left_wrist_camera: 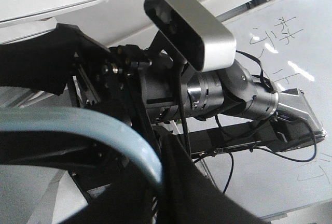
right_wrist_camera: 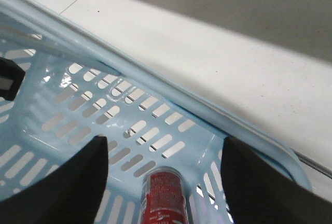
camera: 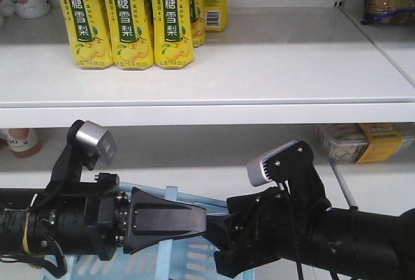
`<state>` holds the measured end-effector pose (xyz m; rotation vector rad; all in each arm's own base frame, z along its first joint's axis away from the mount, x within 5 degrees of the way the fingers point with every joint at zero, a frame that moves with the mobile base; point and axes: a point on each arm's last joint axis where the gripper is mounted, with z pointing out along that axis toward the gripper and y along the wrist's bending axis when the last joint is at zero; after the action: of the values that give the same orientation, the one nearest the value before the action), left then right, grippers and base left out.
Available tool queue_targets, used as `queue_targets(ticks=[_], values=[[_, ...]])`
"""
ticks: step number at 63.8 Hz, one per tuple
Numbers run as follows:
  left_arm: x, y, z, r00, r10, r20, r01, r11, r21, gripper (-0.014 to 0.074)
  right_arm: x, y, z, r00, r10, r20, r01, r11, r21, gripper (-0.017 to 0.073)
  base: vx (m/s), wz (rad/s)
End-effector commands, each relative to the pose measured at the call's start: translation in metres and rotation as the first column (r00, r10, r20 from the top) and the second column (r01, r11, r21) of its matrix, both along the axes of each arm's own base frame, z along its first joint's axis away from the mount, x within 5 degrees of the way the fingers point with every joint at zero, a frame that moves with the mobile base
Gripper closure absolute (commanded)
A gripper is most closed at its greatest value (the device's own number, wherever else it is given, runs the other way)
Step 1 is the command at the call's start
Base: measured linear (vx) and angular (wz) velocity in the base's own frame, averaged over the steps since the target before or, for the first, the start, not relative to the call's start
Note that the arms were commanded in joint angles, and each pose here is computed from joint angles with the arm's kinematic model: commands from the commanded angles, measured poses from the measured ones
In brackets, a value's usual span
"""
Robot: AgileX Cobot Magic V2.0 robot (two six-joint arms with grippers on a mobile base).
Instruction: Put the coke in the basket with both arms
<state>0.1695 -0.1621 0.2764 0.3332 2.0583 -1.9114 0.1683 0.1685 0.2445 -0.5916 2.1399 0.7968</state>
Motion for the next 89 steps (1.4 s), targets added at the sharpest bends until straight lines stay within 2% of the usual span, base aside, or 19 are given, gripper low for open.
queue_targets(ticks=[1,8,14,23,30,37,48,63,68,76,89], values=[[-0.012,0.001,0.033,0.993,-0.11,0.043,0.117,0.966,-0.23,0.0601,-0.002,-0.004,0.024,0.997,-0.018,0.07,0.013,0.998,0.063,0.0229,0.0,0.0],[-0.012,0.001,0.033,0.993,-0.11,0.043,0.117,0.966,-0.23,0.0601,-0.006,-0.013,0.039,0.988,-0.07,0.137,0.057,0.994,0.091,0.0394,0.0,0.0],[-0.012,0.001,0.033,0.993,-0.11,0.043,0.117,0.966,-0.23,0.0601,-0.012,-0.024,0.055,0.972,-0.116,0.205,0.091,0.987,0.13,0.0578,0.0,0.0],[-0.012,0.001,0.033,0.993,-0.11,0.043,0.117,0.966,-0.23,0.06,-0.026,-0.038,0.076,0.948,-0.152,0.278,0.098,0.975,0.199,0.0564,0.0,0.0],[-0.012,0.001,0.033,0.993,-0.11,0.043,0.117,0.966,-0.23,0.06,-0.036,-0.052,0.084,0.92,-0.194,0.339,0.122,0.967,0.224,0.0564,0.0,0.0],[-0.012,0.001,0.033,0.993,-0.11,0.043,0.117,0.966,-0.231,0.06,-0.046,-0.072,0.072,0.89,-0.275,0.365,0.202,0.953,0.226,0.0564,0.0,0.0],[-0.012,0.001,0.033,0.993,-0.11,0.043,0.117,0.966,-0.231,0.06,-0.063,-0.099,0.03,0.855,-0.346,0.386,0.301,0.938,0.174,0.0564,0.0,0.0],[-0.012,0.001,0.033,0.993,-0.11,0.043,0.117,0.966,-0.231,0.06,-0.074,-0.13,-0.011,0.782,-0.495,0.38,0.476,0.867,0.149,0.0564,0.0,0.0],[-0.012,0.001,0.033,0.993,-0.11,0.043,0.117,0.966,-0.231,0.06,-0.076,-0.136,-0.021,0.767,-0.517,0.38,0.509,0.851,0.131,0.0564,0.0,0.0],[-0.012,0.001,0.033,0.993,-0.11,0.043,0.117,0.966,-0.231,0.06,-0.077,-0.137,-0.031,0.773,-0.513,0.373,0.514,0.851,0.104,0.0564,0.0,0.0],[-0.012,0.001,0.033,0.993,-0.11,0.043,0.117,0.966,-0.231,0.06,-0.078,-0.136,-0.032,0.779,-0.506,0.371,0.507,0.856,0.103,0.0564,0.0,0.0]])
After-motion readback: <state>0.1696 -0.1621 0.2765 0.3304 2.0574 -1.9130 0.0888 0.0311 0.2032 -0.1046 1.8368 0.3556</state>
